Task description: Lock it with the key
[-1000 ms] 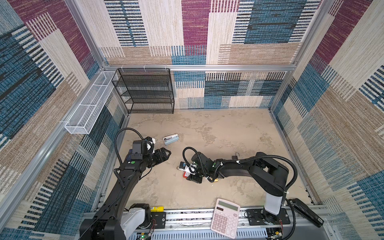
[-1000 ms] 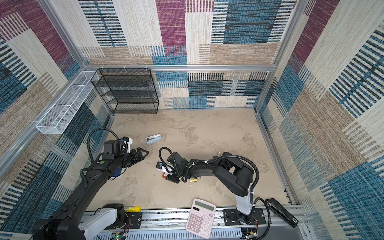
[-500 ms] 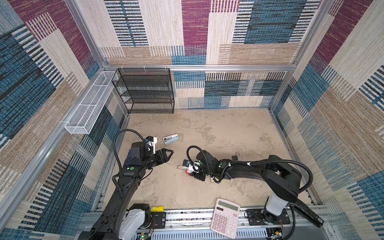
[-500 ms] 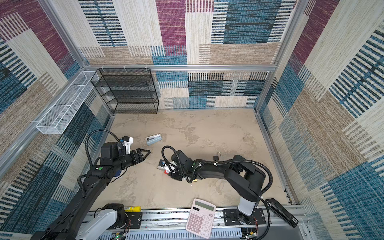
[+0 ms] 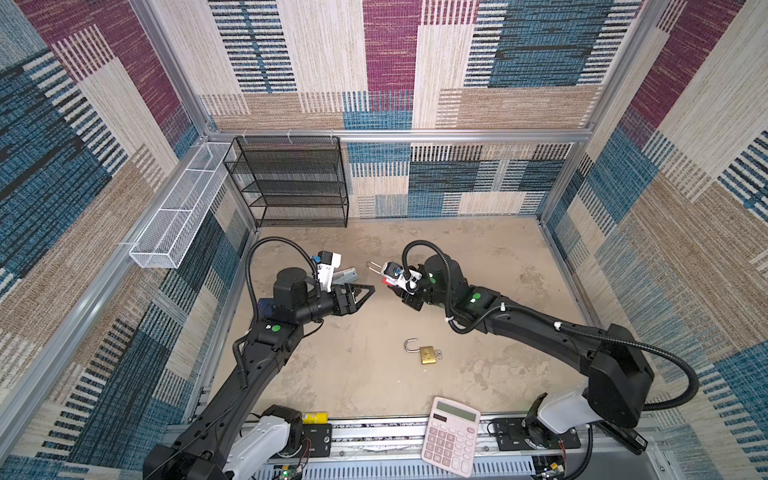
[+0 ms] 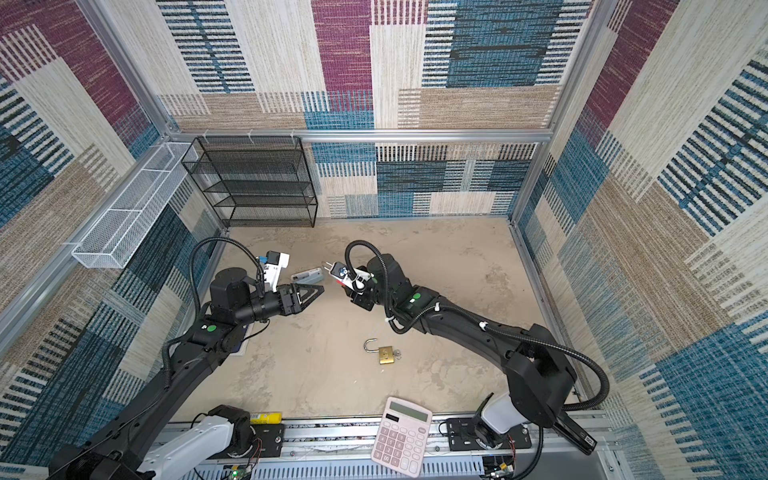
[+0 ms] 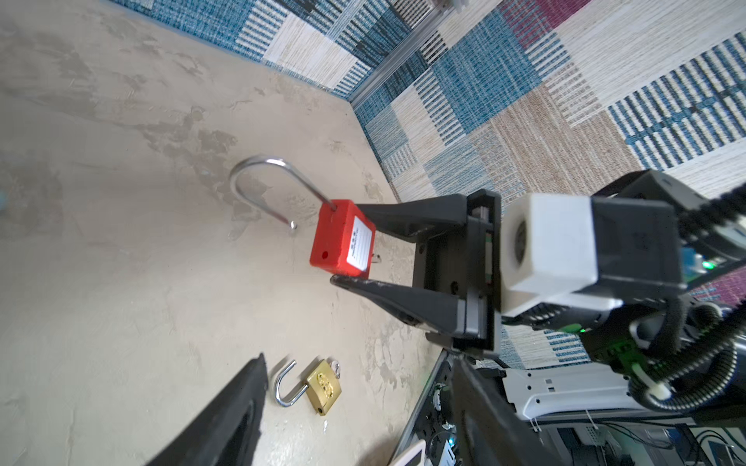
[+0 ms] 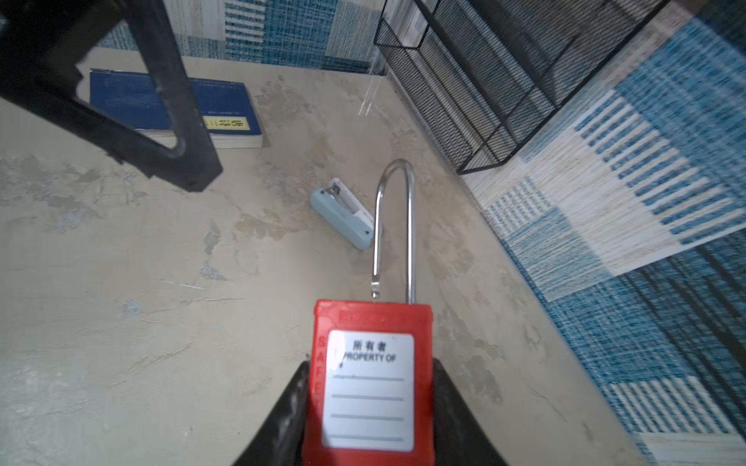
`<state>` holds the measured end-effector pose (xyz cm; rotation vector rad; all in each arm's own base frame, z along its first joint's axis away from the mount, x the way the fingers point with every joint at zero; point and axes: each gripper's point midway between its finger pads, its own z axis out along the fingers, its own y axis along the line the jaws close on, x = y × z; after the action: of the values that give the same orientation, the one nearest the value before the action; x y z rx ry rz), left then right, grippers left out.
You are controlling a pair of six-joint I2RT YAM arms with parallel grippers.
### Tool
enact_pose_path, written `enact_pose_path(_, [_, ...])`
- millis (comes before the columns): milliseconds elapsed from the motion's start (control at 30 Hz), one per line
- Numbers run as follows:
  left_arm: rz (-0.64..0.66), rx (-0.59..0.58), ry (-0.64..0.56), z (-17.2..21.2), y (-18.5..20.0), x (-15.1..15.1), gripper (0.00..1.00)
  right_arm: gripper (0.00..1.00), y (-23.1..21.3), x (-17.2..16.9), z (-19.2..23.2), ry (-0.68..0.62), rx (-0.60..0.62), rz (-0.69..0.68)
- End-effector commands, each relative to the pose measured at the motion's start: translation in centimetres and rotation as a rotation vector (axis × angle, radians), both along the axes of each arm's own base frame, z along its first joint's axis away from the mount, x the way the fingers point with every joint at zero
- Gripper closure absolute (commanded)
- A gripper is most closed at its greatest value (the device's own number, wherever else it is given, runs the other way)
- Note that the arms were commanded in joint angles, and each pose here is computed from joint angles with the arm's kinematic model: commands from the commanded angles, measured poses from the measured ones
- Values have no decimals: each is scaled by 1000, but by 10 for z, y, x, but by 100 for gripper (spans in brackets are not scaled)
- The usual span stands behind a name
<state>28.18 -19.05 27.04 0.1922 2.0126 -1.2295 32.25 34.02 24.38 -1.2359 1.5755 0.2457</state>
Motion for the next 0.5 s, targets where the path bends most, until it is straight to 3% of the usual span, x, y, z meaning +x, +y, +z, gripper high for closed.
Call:
enact_pose_path(0, [-22,-21,-110,33,-4,5,26,64,-5,-8,22,-58,-24,64])
enact_pose_path(133, [-107,3,-258,63,-11,-3,26,64,-22,-12,43,-168,-52,63])
enact_pose_path(300, [-201,232,-590,81,-8,-19,25,64,-40,-13,61,-320,-147,52])
enact_pose_path(400, [-273,274,-752,94,-13,-32,23,64,-51,-20,77,-399,-175,52])
enact_pose_path(467, [-280,295,-795,99,-14,-31,23,64,-59,-28,90,-454,-176,54])
